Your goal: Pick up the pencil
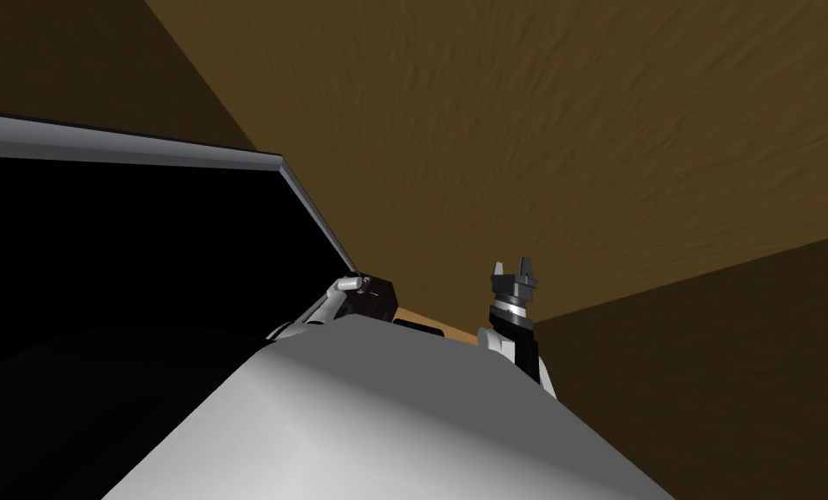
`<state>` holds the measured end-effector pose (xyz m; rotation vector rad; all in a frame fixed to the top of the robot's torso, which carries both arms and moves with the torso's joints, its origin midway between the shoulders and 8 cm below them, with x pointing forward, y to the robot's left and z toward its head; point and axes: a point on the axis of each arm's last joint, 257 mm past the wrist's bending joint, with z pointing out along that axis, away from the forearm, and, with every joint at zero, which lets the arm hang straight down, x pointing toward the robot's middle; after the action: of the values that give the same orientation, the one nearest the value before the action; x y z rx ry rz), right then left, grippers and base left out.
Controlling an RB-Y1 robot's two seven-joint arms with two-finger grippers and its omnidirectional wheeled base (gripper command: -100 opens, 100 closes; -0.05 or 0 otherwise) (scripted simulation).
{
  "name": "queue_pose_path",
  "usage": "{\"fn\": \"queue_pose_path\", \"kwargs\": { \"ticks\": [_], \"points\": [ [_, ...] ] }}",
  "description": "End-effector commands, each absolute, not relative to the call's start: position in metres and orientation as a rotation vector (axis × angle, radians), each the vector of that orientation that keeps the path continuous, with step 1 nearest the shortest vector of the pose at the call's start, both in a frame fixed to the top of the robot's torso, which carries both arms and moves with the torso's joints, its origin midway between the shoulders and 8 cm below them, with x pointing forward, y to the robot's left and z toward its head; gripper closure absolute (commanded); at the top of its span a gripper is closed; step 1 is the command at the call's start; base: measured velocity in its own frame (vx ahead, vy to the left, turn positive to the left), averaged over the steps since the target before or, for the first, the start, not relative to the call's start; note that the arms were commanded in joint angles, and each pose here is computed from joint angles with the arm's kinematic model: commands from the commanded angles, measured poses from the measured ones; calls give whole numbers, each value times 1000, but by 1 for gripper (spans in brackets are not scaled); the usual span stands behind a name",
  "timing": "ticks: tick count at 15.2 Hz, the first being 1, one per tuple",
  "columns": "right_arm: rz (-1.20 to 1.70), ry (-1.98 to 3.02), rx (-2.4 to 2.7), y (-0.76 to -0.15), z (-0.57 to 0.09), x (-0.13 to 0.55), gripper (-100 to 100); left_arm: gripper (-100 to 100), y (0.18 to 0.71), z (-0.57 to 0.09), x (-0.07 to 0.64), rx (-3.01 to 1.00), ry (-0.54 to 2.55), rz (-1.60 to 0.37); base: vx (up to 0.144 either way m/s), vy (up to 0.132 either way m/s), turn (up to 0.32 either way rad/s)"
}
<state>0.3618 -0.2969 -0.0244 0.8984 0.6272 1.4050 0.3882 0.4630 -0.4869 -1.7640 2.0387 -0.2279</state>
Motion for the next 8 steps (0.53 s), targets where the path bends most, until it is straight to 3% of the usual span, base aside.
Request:
{"fn": "queue_pose_path", "kwargs": {
  "ticks": [1, 8],
  "points": [
    [1405, 627, 898, -297, -24, 362, 0, -100, 462, -495, 378, -1816, 2076, -207, 26, 10, -23],
    [1405, 627, 898, -297, -24, 362, 0, -100, 454, -512, 346, -1957, 2186, -154, 37, 14, -33]
  ]
}}
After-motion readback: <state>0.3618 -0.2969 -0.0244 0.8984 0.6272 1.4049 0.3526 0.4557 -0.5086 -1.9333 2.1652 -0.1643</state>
